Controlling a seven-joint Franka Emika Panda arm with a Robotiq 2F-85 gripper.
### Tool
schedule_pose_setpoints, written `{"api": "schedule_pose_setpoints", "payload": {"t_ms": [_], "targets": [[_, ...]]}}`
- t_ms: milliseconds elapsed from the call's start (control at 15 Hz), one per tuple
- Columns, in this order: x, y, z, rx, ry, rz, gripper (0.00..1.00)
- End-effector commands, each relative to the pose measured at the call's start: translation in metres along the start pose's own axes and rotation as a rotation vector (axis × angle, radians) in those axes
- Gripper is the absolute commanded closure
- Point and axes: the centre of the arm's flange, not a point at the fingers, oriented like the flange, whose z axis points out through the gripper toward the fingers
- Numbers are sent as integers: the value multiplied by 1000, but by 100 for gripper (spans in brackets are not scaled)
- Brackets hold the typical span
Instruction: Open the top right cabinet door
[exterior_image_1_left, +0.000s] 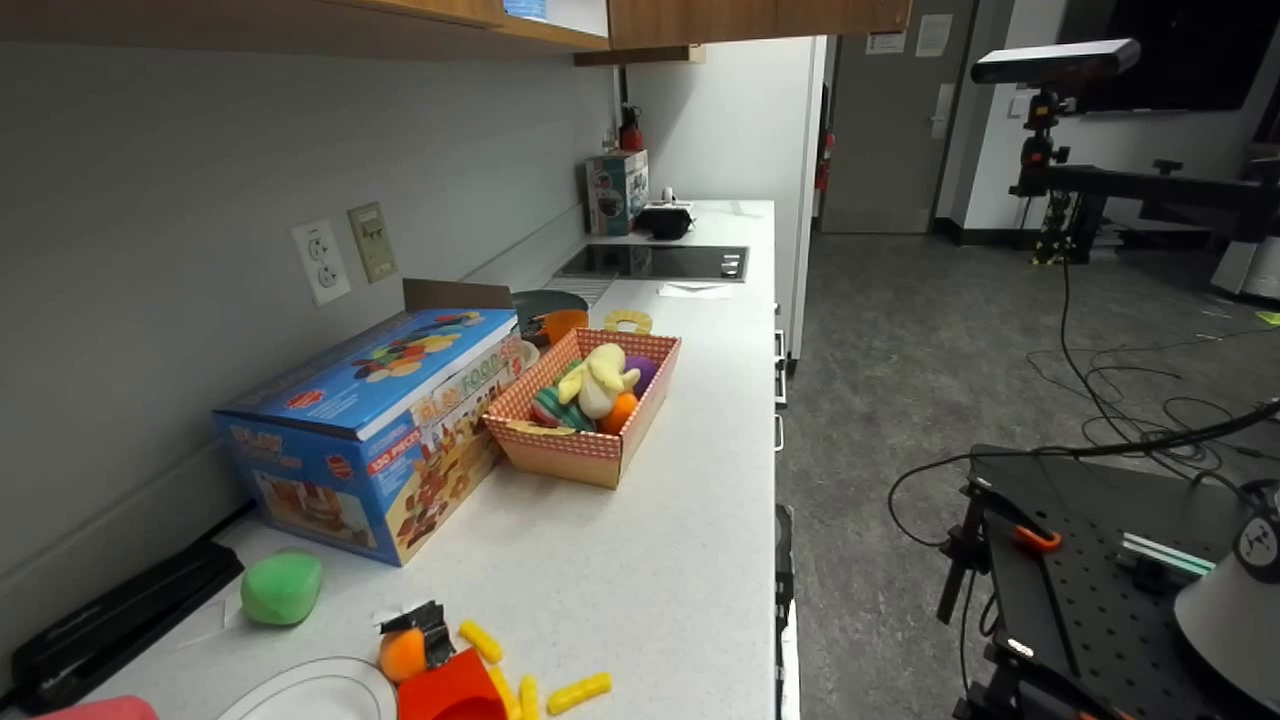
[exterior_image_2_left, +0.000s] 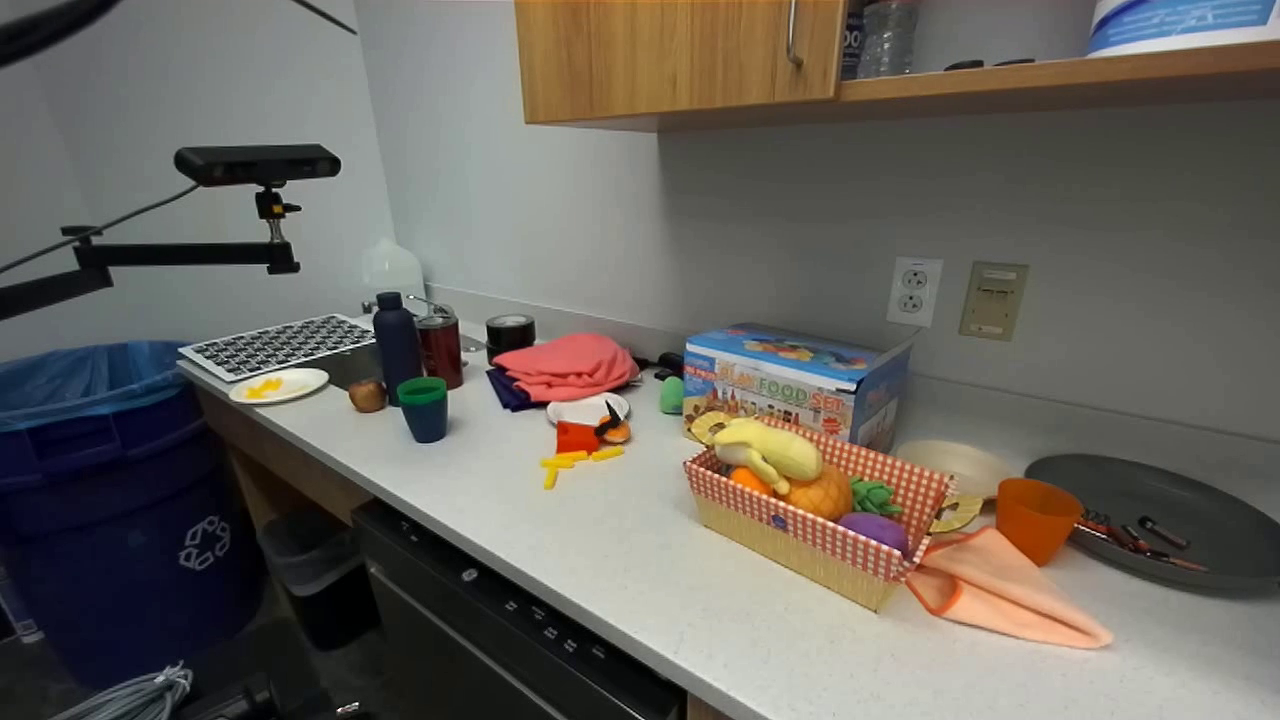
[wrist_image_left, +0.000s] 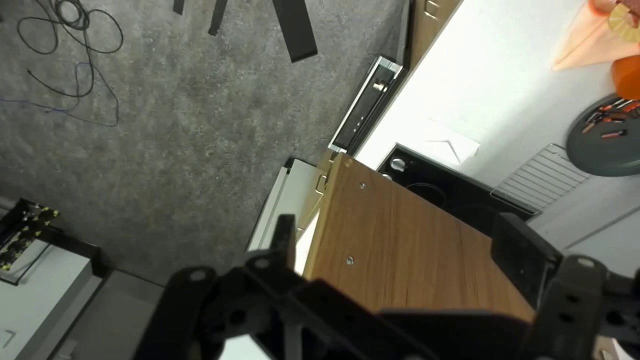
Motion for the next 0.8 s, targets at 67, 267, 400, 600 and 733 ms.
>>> {"api": "schedule_pose_setpoints", "payload": {"t_ms": [67, 267, 400, 600, 733], "targets": [[0, 1, 1, 7, -3, -4, 0], [0, 0, 2, 7, -4, -7, 0], [0, 0, 2, 7, -4, -7, 0], [0, 0, 2, 7, -4, -7, 0], [0, 0, 2, 7, -4, -7, 0]]}}
